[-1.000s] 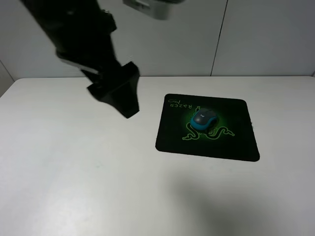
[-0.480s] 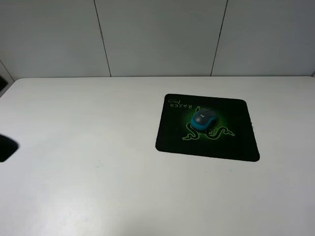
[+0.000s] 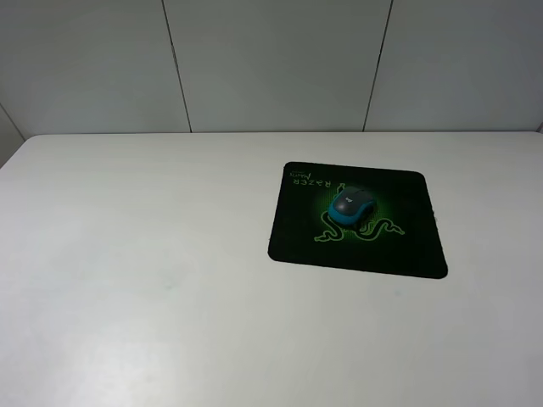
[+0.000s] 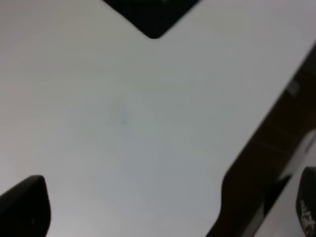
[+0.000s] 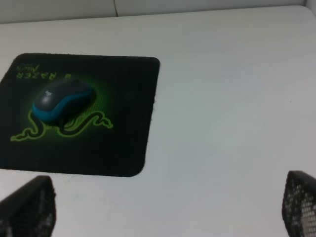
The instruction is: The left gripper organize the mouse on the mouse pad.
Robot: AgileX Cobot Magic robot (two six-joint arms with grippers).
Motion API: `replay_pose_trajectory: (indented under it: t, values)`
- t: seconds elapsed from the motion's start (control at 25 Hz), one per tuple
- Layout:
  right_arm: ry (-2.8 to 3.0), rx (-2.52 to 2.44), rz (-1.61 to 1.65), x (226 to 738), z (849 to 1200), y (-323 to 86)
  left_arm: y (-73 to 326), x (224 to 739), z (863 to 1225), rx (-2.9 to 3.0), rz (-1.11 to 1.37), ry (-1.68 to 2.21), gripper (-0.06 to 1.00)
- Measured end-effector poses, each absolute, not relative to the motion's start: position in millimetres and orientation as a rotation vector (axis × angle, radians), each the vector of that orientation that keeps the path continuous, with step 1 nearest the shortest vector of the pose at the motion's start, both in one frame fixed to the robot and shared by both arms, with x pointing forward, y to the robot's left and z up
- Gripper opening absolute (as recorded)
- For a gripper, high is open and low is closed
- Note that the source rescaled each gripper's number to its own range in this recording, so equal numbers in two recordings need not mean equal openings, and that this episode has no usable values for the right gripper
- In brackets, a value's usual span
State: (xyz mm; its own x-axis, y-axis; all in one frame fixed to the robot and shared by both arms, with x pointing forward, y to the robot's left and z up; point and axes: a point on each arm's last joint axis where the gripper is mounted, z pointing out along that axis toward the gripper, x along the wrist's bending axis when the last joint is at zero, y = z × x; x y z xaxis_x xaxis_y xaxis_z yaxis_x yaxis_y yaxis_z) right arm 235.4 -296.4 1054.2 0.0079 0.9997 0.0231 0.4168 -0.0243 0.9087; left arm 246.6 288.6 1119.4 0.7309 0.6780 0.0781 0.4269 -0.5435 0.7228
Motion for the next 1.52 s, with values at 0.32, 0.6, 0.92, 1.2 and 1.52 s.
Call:
replay_pose_trajectory:
  t: [0.32, 0.6, 0.92, 1.2, 1.52]
  values:
    - [1.505, 1.54, 0.99, 235, 1054, -296, 306, 216, 1085, 1.978, 0.693, 1.157, 1.0]
    - [1.505, 1.54, 0.99, 235, 1054, -296, 300, 227, 1052, 1.835, 0.827, 1.319, 1.0]
    - [1.505, 1.54, 0.99, 235, 1054, -296, 298, 227, 1040, 1.758, 0.81, 1.497, 1.0]
    - [1.505, 1.54, 0.99, 235, 1054, -296, 298, 227, 1040, 1.748, 0.802, 1.503, 1.0]
    - [1.505, 1.54, 0.99, 235, 1054, -296, 298, 227, 1040, 1.748, 0.802, 1.503, 1.0]
